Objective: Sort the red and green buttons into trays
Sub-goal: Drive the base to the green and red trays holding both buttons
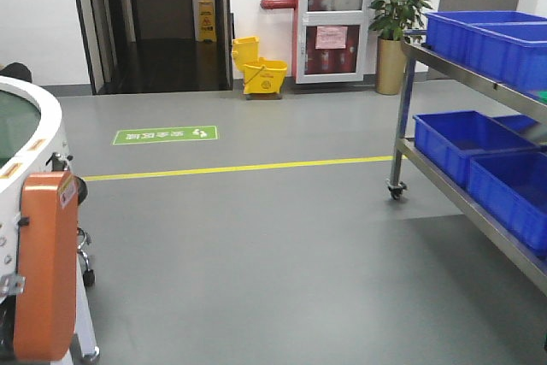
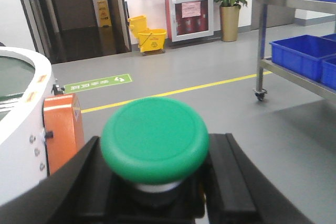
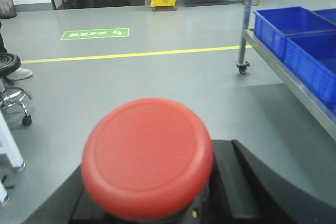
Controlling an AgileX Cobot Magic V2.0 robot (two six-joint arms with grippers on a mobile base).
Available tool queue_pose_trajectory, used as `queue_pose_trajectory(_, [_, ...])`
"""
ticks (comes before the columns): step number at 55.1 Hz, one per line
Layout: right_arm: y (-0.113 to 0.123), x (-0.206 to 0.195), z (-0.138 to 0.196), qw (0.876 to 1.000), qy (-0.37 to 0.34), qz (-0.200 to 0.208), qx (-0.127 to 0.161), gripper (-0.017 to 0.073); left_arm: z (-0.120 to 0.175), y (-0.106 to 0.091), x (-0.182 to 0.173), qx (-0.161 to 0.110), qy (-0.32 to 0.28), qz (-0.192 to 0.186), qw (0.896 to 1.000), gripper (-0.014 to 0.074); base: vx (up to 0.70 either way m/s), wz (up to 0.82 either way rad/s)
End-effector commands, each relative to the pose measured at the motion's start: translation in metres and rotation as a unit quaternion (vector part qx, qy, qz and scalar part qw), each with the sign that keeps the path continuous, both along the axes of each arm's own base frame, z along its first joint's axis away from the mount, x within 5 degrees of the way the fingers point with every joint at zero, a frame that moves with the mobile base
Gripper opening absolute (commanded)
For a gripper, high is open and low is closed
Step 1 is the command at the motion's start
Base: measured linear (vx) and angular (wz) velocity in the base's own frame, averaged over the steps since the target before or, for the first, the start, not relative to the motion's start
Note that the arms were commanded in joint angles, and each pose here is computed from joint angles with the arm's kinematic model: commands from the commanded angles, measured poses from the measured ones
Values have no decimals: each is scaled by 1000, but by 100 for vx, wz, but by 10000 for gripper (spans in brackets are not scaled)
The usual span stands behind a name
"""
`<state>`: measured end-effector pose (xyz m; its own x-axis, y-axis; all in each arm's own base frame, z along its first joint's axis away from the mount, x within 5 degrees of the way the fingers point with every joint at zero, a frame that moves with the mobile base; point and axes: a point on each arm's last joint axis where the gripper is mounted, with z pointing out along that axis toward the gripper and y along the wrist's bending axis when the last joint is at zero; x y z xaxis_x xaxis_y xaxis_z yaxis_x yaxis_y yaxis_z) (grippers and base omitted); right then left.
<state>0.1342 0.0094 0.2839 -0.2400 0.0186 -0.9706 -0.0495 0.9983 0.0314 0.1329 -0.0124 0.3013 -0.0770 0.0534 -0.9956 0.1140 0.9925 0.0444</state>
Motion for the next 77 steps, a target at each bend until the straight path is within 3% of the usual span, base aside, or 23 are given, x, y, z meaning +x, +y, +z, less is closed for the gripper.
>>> queue_pose_trajectory(1, [2, 2, 17, 998, -54, 13, -1, -3, 13, -4, 0, -12, -28, -21, 999, 3, 63, 9])
queue_pose_trajectory(36, [2, 2, 17, 998, -54, 13, -1, -3, 13, -4, 0, -12, -28, -21, 999, 3, 65, -2])
queue_pose_trajectory(77, [2, 2, 17, 998, -54, 13, -1, -3, 13, -4, 0, -12, -27, -20, 999, 3, 60, -60])
